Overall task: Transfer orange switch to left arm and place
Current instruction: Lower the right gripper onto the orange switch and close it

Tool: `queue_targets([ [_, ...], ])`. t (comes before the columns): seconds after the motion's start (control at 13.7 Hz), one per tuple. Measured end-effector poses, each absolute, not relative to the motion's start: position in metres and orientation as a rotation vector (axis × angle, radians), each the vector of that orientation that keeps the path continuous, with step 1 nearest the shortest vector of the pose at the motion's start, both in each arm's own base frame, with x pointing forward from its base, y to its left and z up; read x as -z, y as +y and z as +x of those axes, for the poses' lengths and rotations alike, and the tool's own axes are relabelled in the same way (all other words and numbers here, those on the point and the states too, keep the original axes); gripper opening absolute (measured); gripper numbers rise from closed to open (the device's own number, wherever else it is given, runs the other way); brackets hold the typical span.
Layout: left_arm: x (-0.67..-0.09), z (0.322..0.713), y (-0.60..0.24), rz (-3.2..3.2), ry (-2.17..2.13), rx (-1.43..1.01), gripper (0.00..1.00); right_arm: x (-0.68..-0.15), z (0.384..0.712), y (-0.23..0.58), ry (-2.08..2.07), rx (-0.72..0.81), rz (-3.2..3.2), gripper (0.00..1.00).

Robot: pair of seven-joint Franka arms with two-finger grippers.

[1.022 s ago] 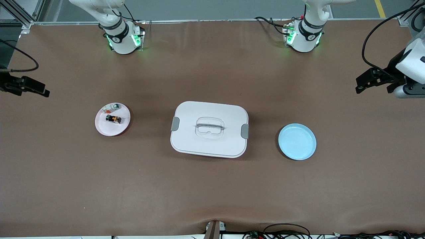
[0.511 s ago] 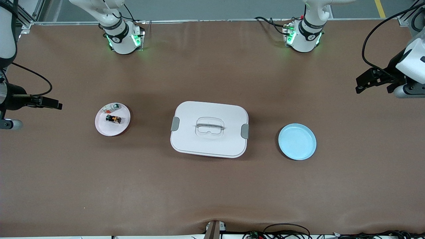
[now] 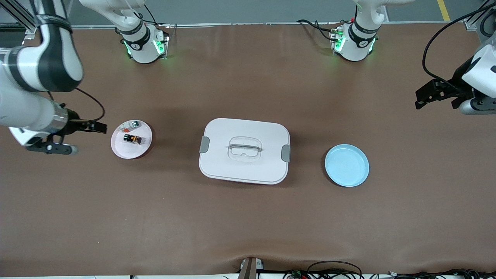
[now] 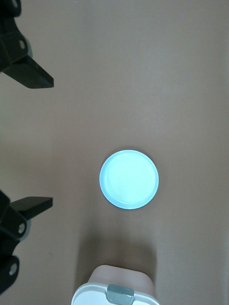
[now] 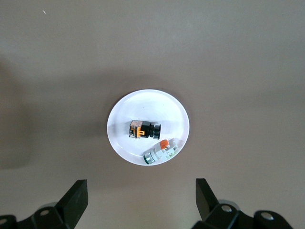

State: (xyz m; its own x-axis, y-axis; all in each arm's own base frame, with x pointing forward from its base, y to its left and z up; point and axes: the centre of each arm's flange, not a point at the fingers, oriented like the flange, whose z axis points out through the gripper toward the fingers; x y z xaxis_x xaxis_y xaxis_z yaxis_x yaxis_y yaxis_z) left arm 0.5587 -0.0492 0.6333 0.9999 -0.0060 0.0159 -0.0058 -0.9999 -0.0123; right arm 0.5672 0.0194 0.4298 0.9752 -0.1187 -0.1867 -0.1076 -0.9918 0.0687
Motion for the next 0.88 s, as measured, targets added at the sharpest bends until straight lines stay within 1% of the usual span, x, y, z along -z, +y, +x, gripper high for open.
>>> queue_targets([
  [0.37, -0.633, 0.559, -0.049, -3.129, 0.009, 0.025, 1.0, -0.37, 0.535, 0.017, -0.265, 0.201, 3.045, 1.0],
  [0.66, -0.633, 0.559, -0.049, -3.129, 0.009, 0.025, 1.0, -0.329, 0.519, 0.019, -0.36, 0.15, 3.038, 1.0],
  [0.88, -0.633, 0.559, -0.049, -3.129, 0.009, 0.025, 1.0, -0.298, 0.511, 0.026, -0.334, 0.136, 3.032, 1.0],
])
